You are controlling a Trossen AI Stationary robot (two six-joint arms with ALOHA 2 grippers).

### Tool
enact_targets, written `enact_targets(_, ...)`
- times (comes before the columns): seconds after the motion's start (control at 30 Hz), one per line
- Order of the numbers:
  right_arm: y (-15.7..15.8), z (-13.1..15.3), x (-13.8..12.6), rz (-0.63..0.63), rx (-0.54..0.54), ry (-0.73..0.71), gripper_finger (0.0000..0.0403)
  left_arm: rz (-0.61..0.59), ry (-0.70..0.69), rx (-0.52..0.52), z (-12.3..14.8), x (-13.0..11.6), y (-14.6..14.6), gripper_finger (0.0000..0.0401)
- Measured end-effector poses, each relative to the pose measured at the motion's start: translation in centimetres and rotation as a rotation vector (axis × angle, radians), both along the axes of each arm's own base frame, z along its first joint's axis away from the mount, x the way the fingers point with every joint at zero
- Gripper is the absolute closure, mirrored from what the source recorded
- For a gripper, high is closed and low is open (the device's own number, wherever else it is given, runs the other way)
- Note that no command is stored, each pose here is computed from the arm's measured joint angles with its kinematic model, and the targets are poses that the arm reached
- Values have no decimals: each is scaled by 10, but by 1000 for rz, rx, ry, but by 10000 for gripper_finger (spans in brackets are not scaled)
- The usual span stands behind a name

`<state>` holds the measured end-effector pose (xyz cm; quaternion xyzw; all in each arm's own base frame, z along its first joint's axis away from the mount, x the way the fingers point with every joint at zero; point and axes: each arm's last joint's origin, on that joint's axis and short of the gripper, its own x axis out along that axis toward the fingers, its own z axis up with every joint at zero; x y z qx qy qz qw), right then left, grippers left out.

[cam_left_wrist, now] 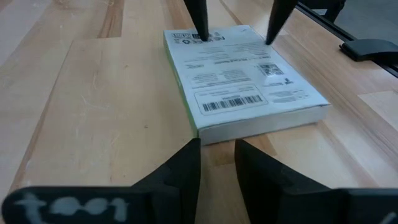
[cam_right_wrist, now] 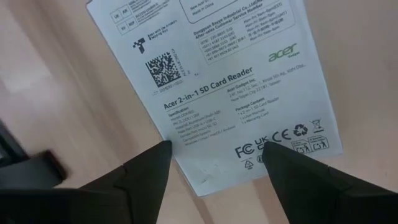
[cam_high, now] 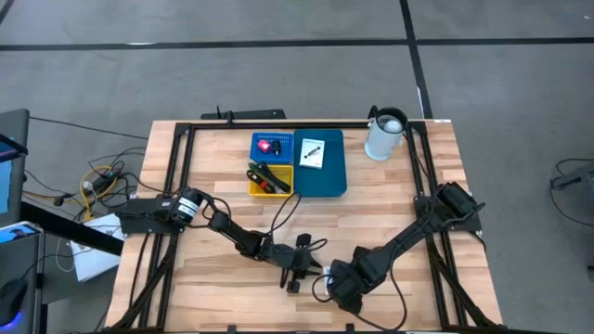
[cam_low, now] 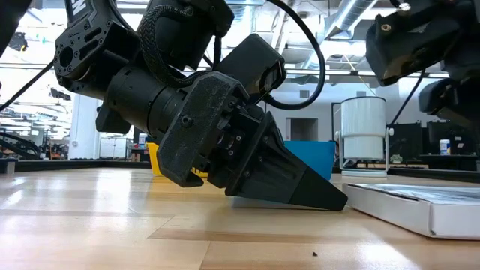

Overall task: Pick and place items into bin
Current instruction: Put the card reader into the dark blue bin

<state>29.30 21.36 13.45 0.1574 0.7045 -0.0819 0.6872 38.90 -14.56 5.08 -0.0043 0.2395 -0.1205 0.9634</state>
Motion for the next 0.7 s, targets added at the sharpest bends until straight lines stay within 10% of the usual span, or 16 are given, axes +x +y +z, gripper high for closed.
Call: enact_targets(0.7,2,1,12,163,61,15,142,0,0,1,0,0,0,306)
